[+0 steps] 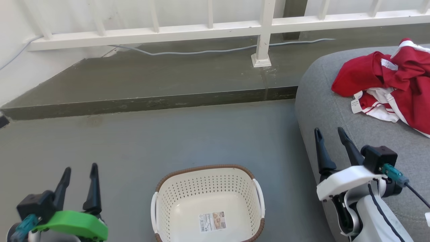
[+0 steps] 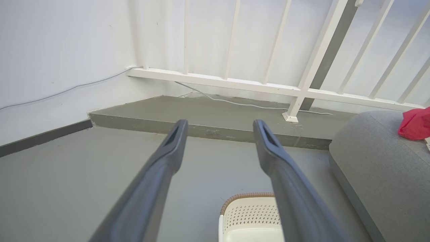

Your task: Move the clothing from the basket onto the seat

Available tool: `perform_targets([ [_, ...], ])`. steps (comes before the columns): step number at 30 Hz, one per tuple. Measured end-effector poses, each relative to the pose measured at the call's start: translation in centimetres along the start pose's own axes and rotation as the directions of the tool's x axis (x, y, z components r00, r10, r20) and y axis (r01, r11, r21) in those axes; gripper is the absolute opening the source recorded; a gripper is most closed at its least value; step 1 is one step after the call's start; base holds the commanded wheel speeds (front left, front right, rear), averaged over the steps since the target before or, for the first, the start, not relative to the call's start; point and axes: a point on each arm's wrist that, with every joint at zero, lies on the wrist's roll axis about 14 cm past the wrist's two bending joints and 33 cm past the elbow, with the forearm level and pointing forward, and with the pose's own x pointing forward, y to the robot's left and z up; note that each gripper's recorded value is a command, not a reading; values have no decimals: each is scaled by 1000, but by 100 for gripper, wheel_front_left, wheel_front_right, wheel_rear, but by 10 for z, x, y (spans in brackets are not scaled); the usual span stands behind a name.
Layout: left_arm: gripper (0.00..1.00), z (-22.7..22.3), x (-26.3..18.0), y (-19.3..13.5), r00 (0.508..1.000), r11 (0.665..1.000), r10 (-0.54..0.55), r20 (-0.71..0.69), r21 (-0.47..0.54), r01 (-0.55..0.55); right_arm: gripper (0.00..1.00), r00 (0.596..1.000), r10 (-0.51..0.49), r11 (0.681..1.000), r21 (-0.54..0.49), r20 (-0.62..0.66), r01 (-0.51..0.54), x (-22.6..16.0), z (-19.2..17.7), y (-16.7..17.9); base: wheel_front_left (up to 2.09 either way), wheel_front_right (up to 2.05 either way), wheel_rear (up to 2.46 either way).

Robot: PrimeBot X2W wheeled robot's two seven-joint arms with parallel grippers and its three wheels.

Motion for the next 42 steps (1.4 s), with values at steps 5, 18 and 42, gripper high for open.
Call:
perform_targets([
  [5, 100, -1, -9, 12, 999, 999, 45, 2, 4, -45, 100, 1000, -13, 1000, 5, 0, 13, -7, -1, -1, 0, 0, 0],
  [18, 100, -4, -23, 11, 998, 998, 58, 4, 17, -58, 100, 999, -35, 999, 13, 6, 35, -20, -1, -3, 0, 0, 0],
  [42, 100, -9, -35, 7, 998, 997, 55, -2, 63, -55, 100, 999, -37, 999, 19, 19, 36, -24, 2, 0, 0, 0, 0],
])
